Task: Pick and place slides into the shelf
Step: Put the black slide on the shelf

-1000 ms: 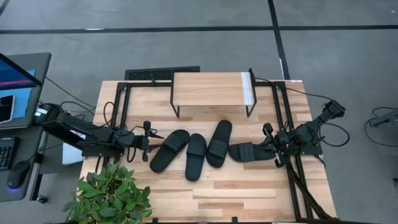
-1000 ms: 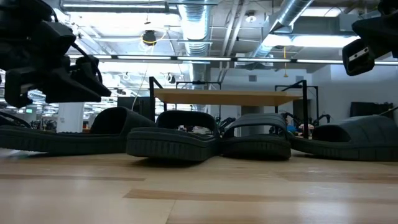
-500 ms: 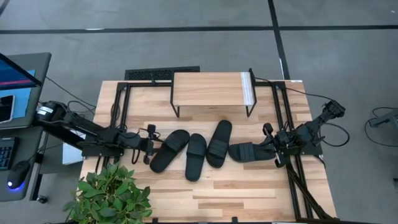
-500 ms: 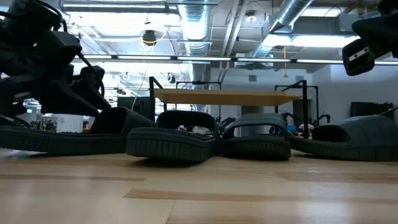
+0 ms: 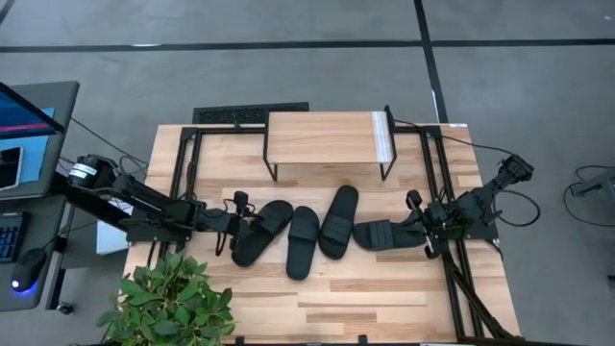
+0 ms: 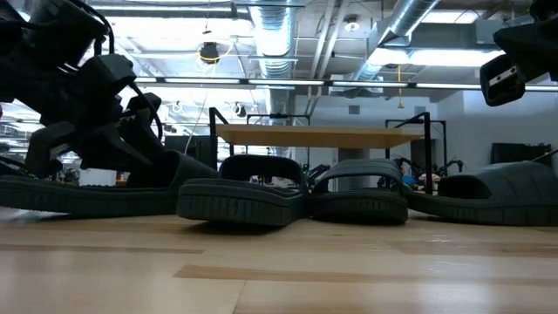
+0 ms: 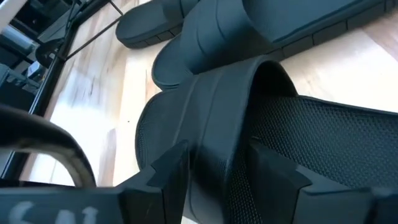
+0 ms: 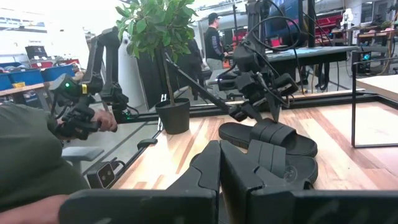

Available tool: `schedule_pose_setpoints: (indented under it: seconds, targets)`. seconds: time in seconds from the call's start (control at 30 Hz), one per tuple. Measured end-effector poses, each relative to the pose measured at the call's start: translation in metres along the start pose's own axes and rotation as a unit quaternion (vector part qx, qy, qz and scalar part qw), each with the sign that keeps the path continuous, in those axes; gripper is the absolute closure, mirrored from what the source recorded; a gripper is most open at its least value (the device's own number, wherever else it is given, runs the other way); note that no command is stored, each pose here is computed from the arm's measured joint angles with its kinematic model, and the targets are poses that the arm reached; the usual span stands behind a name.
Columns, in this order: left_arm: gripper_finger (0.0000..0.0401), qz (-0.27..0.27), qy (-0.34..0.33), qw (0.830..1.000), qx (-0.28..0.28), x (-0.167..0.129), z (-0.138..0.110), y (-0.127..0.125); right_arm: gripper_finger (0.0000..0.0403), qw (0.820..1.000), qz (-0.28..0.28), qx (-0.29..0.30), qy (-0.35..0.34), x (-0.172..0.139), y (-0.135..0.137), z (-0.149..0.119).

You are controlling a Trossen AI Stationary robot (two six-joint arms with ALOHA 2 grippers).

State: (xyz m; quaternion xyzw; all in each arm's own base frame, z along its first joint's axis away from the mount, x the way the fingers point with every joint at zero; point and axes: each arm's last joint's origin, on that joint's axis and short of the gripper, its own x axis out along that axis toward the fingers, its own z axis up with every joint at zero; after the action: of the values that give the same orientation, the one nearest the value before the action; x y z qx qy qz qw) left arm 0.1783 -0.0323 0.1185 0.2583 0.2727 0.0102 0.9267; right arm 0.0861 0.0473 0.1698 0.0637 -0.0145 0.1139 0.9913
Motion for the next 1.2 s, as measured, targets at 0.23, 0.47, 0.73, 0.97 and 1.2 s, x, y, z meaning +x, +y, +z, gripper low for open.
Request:
schedule_pose_setpoints:
  seconds: [0.23,0.47,0.73,0.97,1.2]
  targets:
    - [0.0258,0.076,0.047,0.996,-0.007,0.007,0.0,0.002,0.0403,1.0,0.0,0.0,0.0,0.0,0.0,0.0]
    - [0.0295,0.085,0.068,0.994,-0.023,0.011,-0.005,0.0,0.0403,1.0,0.0,0.0,0.001,0.0,0.0,0.0]
    - [0.0391,0.085,0.068,0.993,-0.045,0.013,-0.005,-0.001,0.0403,1.0,0.0,0.0,0.0,0.0,0.0,0.0]
    - [0.0397,0.087,0.063,0.993,-0.049,0.014,-0.002,0.0,0.0403,1.0,0.0,0.0,0.0,0.0,0.0,0.0]
    - [0.0399,0.081,0.05,0.994,-0.054,0.017,0.008,0.002,0.0403,1.0,0.0,0.0,0.0,0.0,0.0,0.0]
